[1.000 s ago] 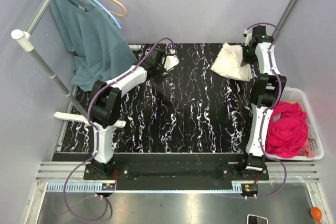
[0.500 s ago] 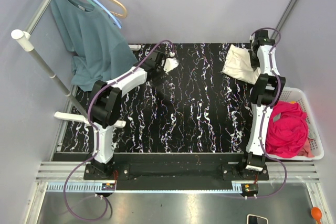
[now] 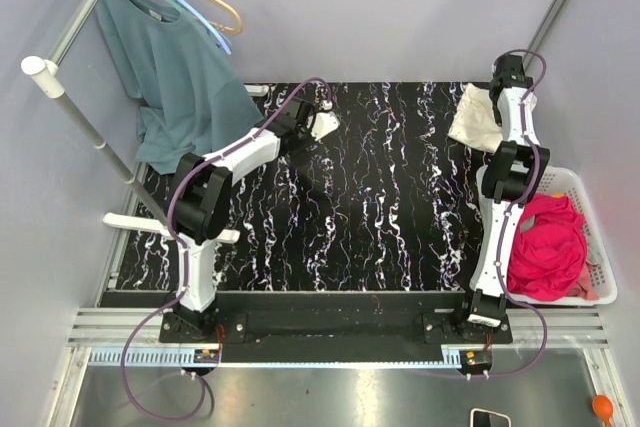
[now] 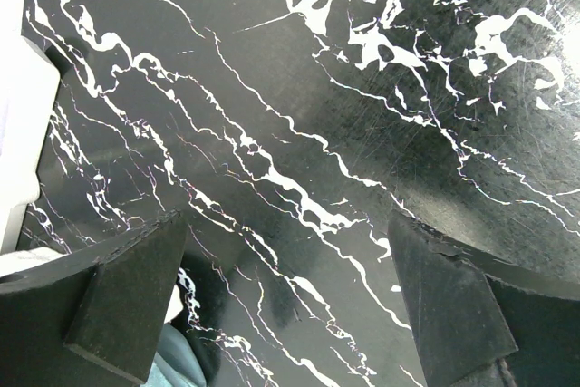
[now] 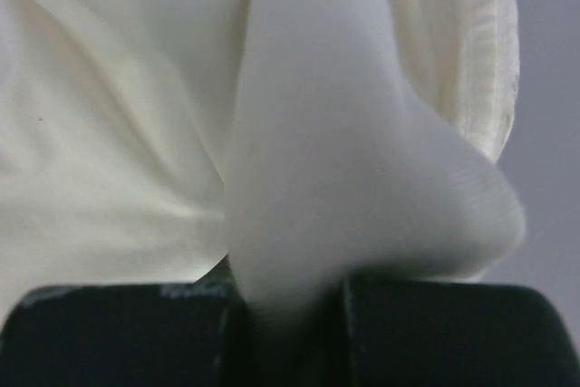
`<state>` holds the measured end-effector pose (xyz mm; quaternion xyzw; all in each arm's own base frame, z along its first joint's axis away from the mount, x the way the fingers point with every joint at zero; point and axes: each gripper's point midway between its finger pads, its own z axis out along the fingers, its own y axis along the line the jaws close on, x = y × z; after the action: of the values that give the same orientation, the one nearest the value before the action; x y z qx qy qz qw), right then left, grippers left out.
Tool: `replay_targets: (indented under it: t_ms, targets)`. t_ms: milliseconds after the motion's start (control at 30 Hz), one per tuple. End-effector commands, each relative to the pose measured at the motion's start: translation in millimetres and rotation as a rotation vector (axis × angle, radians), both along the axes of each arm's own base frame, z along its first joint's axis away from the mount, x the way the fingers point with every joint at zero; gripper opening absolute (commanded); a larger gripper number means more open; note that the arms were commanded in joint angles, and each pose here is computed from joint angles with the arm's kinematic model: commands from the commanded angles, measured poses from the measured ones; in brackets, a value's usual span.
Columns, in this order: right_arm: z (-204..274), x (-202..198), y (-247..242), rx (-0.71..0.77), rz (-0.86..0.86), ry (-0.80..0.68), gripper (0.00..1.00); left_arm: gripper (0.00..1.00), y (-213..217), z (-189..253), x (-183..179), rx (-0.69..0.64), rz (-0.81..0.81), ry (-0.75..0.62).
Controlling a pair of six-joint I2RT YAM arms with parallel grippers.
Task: Fold and stack the t-shirts
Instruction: Neatly place the folded tshirt to the corner
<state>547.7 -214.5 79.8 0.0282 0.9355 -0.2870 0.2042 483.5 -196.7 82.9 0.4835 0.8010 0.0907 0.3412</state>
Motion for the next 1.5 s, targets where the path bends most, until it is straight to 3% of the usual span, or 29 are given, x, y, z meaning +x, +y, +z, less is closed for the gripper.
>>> replay_targets:
  t_ms: [0,400,667,767,867,1000,1033,1133,1233,1467]
  targets:
    - [37,22,-18,-0.106,-0.018,-0.121,0.06,0.99,-4,28,5,-0.048,0.003,-0.062]
    - [17,41,8,-0.089,0.113,-0.102,0.01,0.99,-3,23,6,-0.029,-0.001,-0.058]
    - [15,46,15,-0.164,0.187,-0.059,0.0,0.99,-3,23,8,-0.015,-0.002,-0.064]
    - [19,47,9,-0.211,0.179,-0.061,0.04,0.99,-4,22,7,-0.009,-0.004,-0.064]
    - [25,48,2,-0.256,0.159,-0.074,0.16,0.99,-3,21,7,-0.004,-0.003,-0.062]
    - [36,50,-6,-0.318,0.132,-0.089,0.44,0.99,-4,20,6,-0.003,-0.005,-0.062]
    - [39,49,-9,-0.337,0.116,-0.09,0.61,0.99,-4,19,6,-0.001,-0.004,-0.061]
    - [50,51,-13,-0.375,0.097,-0.118,0.82,0.99,-4,18,5,0.002,-0.005,-0.057]
    - [64,53,-15,-0.402,0.084,-0.152,0.89,0.99,-5,17,5,0.001,-0.006,-0.055]
    - [90,48,-13,-0.397,0.064,-0.222,0.93,0.99,-4,14,3,0.008,-0.002,-0.051]
